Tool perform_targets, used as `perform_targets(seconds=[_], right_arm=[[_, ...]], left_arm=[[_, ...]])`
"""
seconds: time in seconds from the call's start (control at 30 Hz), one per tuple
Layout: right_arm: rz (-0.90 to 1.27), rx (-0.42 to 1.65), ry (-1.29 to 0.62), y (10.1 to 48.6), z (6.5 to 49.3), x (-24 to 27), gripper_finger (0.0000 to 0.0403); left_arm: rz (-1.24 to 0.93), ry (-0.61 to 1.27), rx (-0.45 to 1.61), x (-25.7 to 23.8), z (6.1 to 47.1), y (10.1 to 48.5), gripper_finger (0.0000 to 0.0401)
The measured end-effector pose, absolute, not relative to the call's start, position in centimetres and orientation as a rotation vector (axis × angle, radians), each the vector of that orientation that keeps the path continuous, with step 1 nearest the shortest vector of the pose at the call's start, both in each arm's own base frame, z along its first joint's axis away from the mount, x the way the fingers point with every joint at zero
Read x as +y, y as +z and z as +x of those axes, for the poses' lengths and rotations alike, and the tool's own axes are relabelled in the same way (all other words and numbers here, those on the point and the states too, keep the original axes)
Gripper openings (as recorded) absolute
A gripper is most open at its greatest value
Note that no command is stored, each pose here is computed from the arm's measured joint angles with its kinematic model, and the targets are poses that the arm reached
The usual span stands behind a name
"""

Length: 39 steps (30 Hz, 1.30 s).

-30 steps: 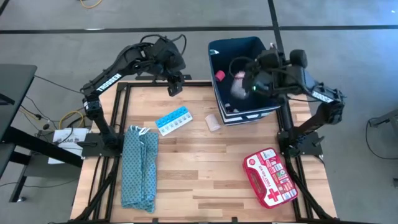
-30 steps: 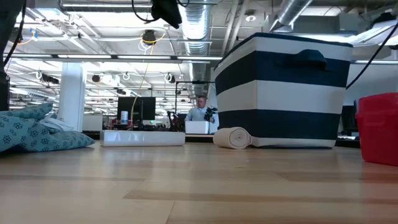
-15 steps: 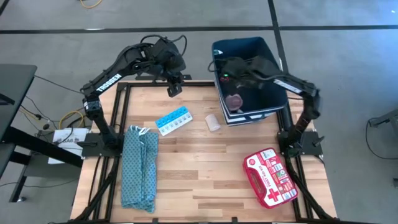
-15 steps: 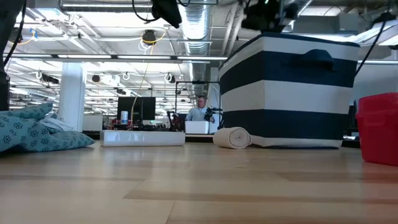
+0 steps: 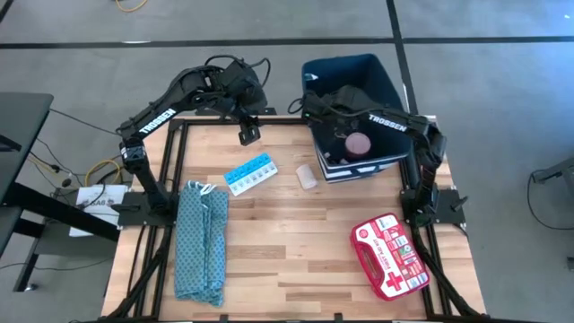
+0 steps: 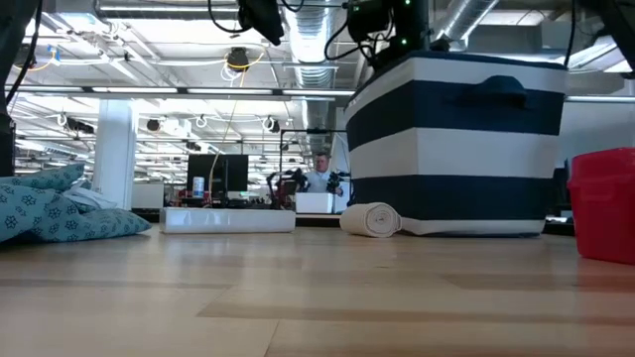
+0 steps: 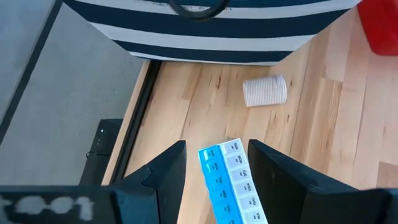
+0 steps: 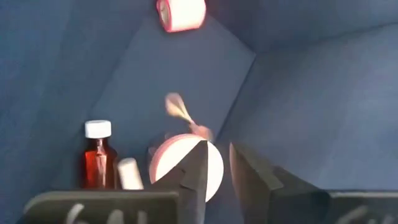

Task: Pick & place medical supplies in basket/bin
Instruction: Put the pink container into the blue bin, then put the white and blue medicine organizer into the blue bin

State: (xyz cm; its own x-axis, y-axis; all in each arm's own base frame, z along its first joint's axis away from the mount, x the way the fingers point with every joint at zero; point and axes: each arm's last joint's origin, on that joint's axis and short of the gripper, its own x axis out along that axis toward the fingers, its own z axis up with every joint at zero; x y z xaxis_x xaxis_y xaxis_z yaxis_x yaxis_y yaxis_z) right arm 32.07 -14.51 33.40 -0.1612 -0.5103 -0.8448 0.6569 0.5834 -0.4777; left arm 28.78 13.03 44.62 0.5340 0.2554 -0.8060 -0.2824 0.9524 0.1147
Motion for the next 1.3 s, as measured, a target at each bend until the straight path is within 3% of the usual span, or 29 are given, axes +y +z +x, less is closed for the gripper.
perform_targets(seconds=[0.6, 0.97, 1.3], right_arm=[[0.162, 1.156, -0.983, 40.1, 27.4, -10.7, 0.0178], [0.274, 0.858, -0.859, 45.2, 22.4, -3.4, 0.0194], [0.155, 0.818, -0.585, 45.5, 21.7, 4.7, 0.0192]], left_arm=[[-0.031, 0.322, 0.957, 13.0, 28.8, 44.6, 0.0164], [-0.073, 0.431, 1.154, 12.7, 27.2, 43.7, 0.0164], [-0.074, 0.460, 1.069, 10.4, 25.6, 45.6, 0.0164]])
